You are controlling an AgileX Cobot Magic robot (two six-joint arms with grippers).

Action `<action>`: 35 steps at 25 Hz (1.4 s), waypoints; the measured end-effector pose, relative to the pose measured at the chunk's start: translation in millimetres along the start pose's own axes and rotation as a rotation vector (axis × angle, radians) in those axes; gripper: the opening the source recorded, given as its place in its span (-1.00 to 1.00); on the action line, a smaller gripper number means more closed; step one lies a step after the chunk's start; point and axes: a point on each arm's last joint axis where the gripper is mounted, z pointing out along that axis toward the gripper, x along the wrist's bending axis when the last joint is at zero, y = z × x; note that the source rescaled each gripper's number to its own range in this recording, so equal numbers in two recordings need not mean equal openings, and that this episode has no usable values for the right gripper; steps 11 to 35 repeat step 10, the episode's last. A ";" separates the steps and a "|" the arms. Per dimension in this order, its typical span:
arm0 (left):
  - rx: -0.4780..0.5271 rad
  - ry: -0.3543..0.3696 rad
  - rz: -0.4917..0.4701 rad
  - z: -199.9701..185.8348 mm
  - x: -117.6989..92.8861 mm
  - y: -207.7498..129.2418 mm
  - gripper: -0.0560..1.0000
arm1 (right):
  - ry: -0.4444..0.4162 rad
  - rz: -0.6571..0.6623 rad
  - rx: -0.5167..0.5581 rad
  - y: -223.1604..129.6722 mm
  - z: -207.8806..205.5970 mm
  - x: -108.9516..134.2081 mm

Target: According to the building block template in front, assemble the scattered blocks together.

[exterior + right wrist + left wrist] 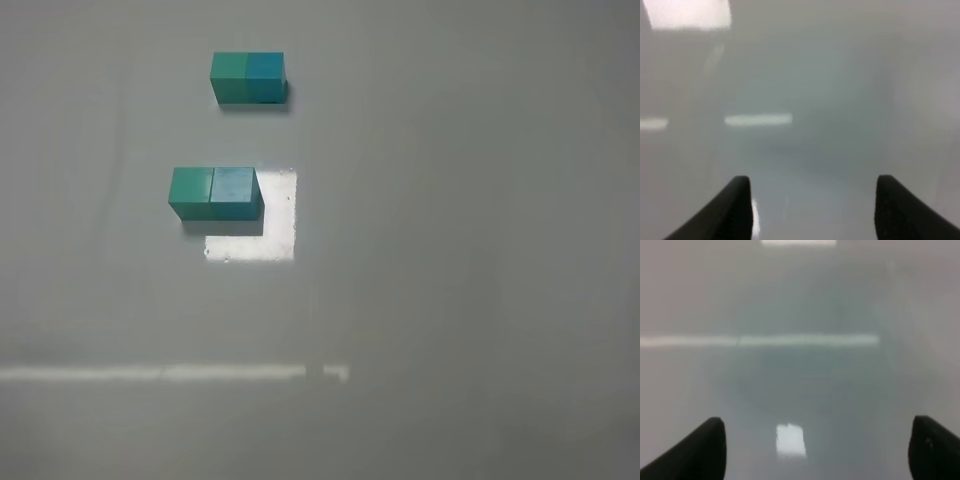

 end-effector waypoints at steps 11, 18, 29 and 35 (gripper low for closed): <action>-0.007 -0.002 -0.004 0.5 -0.3 0.5 0.97 | 0.000 0.000 0.000 0.0 0.0 0.0; -0.007 -0.002 -0.004 0.5 -0.3 0.5 0.97 | 0.000 0.000 0.000 0.0 0.0 0.0; -0.007 -0.002 -0.004 0.5 -0.3 0.5 0.97 | 0.000 0.000 0.000 0.0 0.0 0.0; -0.007 -0.002 -0.004 0.5 -0.3 0.5 0.97 | 0.000 0.000 0.000 0.0 0.0 0.0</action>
